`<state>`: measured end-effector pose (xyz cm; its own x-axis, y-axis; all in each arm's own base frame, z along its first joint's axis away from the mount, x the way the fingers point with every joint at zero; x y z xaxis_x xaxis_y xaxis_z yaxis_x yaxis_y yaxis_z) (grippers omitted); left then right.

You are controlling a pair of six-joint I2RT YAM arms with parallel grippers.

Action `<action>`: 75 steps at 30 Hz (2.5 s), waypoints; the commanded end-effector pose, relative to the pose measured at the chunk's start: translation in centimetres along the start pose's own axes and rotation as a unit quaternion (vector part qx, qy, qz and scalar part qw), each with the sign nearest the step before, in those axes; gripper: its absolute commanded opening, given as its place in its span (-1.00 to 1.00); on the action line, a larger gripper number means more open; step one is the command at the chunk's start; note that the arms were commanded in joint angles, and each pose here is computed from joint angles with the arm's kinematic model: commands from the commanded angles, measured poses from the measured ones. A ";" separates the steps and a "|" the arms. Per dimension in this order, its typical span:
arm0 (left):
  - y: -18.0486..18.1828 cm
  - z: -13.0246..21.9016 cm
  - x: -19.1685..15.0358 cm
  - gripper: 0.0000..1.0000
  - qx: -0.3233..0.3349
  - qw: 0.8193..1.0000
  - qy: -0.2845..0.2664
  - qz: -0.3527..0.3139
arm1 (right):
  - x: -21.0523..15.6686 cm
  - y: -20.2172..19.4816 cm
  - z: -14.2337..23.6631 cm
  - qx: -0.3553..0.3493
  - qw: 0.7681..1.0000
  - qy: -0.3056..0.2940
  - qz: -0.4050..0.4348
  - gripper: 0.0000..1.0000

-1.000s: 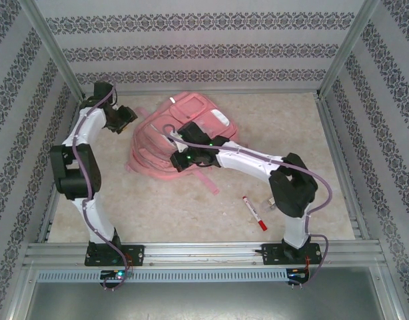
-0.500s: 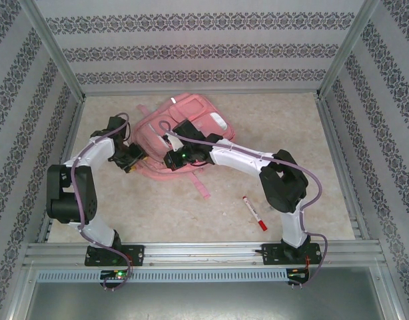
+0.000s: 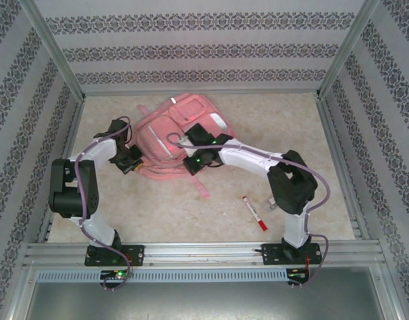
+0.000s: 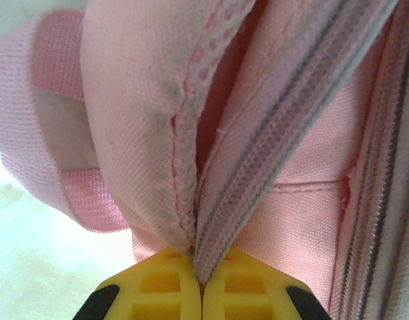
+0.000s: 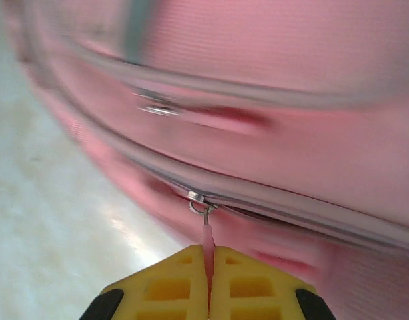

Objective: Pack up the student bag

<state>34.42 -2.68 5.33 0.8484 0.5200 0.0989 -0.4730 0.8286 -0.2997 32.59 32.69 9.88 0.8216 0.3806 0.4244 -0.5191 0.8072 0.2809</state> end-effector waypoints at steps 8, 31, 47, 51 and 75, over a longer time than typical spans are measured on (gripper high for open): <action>2.6 -0.9 -0.9 -1.00 0.013 0.999 0.027 -0.033 | -1.9 -13.0 4.4 -0.139 0.984 0.017 -0.109 -1.00; -8.3 8.2 -5.0 -0.13 -0.093 0.983 -0.046 -0.154 | -0.4 -3.1 6.7 0.129 0.992 -0.004 0.001 0.05; -11.8 2.8 2.3 -0.07 -0.111 0.981 0.009 -0.157 | 2.4 -2.0 1.4 0.130 0.990 0.016 0.050 0.29; -10.1 2.7 3.9 -0.07 -0.112 0.987 0.019 -0.118 | 2.4 -2.6 0.5 0.119 0.987 0.036 0.100 0.30; -1.9 0.0 -2.0 -0.13 -0.073 0.994 0.035 -0.071 | -1.6 -4.4 -3.2 0.015 0.957 0.074 0.279 0.36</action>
<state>33.81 -4.77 6.00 0.9179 0.3925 0.0572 -0.3327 0.8404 -0.4279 34.69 29.87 6.52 0.5178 0.7498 0.4118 -0.8503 0.5043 0.1509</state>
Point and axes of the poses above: each hand's point on the last joint's axis, 136 mm out from that joint toward the fingers, its own z axis back along the fingers, its own y axis along the line the jaws close on, x = y × z, the point moved 1 cm from there along z, back along the fingers, and after that the axes turned 11 degrees about -z, right-handed, at the moved point
